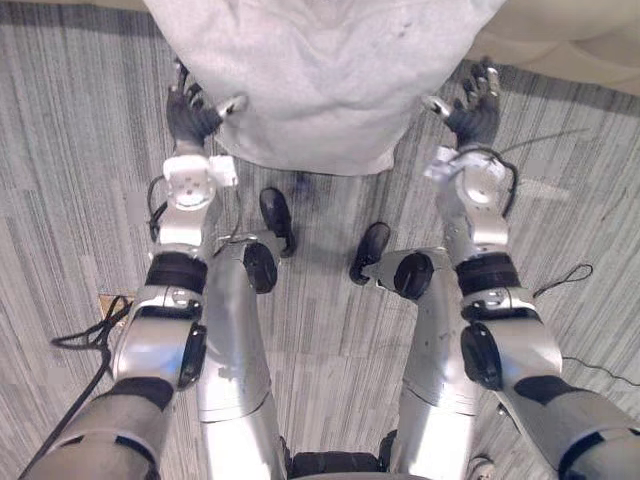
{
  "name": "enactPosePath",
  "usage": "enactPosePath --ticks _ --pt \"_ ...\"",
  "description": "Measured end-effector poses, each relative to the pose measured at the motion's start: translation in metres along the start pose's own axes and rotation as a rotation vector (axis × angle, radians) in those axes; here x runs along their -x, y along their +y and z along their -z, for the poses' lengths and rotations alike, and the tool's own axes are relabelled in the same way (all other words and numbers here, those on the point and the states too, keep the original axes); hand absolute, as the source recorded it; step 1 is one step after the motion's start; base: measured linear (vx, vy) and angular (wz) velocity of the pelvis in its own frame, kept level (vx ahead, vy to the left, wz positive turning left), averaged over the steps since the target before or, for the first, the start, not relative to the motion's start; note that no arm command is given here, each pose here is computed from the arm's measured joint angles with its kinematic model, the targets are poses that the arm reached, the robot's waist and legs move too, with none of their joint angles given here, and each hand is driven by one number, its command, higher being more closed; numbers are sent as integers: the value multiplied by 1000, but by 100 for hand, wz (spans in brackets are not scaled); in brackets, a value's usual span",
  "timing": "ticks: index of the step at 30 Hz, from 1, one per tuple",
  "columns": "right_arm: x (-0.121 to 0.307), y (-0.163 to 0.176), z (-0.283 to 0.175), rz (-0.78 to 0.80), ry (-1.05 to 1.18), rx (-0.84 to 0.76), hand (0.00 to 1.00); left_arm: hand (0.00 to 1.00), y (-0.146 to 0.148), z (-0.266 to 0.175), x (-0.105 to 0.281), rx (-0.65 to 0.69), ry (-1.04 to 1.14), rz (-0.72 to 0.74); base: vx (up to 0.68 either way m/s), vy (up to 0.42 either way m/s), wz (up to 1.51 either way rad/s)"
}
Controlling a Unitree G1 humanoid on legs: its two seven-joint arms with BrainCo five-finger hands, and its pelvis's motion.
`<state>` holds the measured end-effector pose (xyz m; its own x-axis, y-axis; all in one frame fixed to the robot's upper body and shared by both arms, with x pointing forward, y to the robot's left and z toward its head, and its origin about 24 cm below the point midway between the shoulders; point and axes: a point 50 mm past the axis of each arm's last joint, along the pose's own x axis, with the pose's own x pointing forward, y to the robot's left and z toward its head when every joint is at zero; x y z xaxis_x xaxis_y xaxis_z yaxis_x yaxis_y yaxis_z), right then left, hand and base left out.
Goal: Pick up cushions and gather them together orderly.
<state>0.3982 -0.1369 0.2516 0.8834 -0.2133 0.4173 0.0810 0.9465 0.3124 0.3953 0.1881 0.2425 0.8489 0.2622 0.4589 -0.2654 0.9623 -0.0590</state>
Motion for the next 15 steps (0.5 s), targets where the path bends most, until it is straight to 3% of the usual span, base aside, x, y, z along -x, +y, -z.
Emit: enactPosePath --ticks 1,4,15 --pt "0 10 -2 -15 -4 -15 100 100 -2 -1 0 14 1 -7 0 0 0" --pt "1 27 -5 -18 1 -55 100 100 -6 -3 0 47 3 -29 0 0 0" --pt "10 23 4 -34 28 -58 100 100 -4 -7 5 96 -13 -88 -29 -8 -6"
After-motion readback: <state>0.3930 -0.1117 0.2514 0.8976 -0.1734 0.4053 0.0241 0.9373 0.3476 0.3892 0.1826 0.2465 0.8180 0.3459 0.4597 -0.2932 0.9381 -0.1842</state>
